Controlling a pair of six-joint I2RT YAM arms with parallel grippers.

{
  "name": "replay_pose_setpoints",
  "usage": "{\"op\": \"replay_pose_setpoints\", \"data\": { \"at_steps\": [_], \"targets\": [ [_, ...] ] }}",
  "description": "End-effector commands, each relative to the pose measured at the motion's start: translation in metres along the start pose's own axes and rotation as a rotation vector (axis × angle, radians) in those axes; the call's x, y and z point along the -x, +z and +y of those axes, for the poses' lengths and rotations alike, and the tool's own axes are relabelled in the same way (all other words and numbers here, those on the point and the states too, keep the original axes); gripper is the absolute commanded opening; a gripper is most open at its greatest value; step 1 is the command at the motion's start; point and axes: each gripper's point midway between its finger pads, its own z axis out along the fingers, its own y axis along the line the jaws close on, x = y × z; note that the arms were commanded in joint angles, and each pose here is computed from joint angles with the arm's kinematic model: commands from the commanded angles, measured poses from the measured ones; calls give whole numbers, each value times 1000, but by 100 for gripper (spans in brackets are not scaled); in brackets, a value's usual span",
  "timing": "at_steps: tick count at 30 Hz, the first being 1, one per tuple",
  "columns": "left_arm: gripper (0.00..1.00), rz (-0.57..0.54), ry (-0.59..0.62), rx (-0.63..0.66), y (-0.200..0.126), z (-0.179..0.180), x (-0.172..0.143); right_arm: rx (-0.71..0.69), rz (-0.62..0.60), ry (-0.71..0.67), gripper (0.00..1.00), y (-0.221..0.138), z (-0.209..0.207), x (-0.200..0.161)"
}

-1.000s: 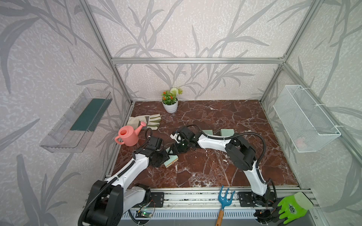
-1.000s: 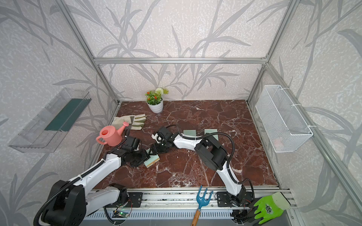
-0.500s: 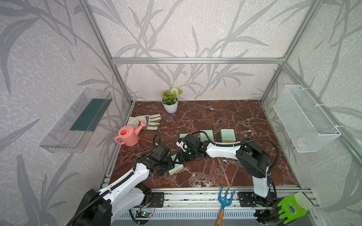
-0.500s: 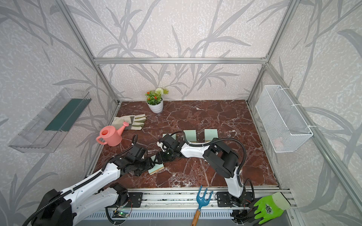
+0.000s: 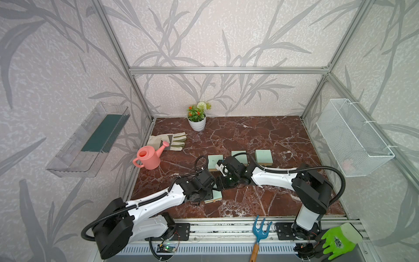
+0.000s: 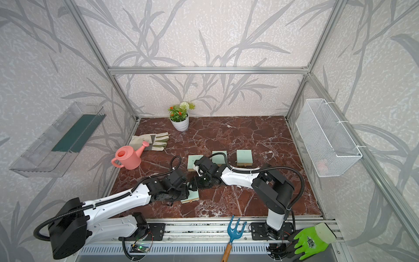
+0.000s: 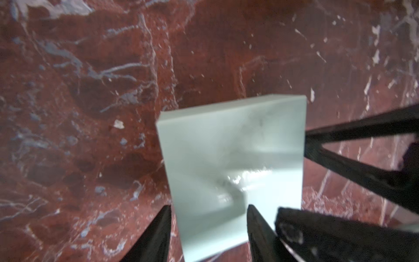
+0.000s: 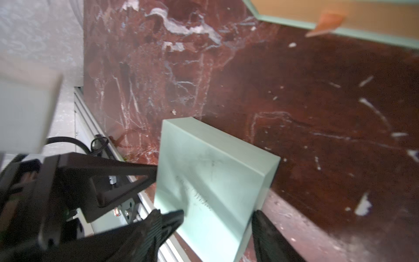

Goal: Take out the earrings from the drawer-style jewelry box
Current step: Move the jewelry box to the center of the board, then adjust the jewelry box at the center of the board.

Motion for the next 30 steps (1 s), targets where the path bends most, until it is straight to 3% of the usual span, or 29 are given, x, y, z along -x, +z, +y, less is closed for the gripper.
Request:
{"op": "replay_pose_setpoints", "data": {
  "at_steps": [1,6,10,13,17,22,26,30],
  "targets": [
    [55,-113,-9,-13,-31,2,16,98,-70,-95,66,-23,38,8],
    [58,-157,-35,-69,-54,5,35,49,-109,-118,70,-45,34,4],
    [58,-138,-52,-96,-47,5,44,25,-95,-106,69,-53,24,-10],
    [58,-111,-90,-132,-39,2,53,-9,-94,-105,64,-60,17,-23],
    [56,-123,-99,-118,-33,4,81,-42,-68,-154,43,-58,21,-51],
    [43,-50,-124,-140,-12,-2,97,-51,-14,-150,13,-39,22,-78],
    [18,32,-137,-125,14,0,92,-43,18,-123,3,-20,17,-90],
    [17,22,-144,-79,23,11,91,-45,42,-117,2,-3,14,-94]
  ]
}}
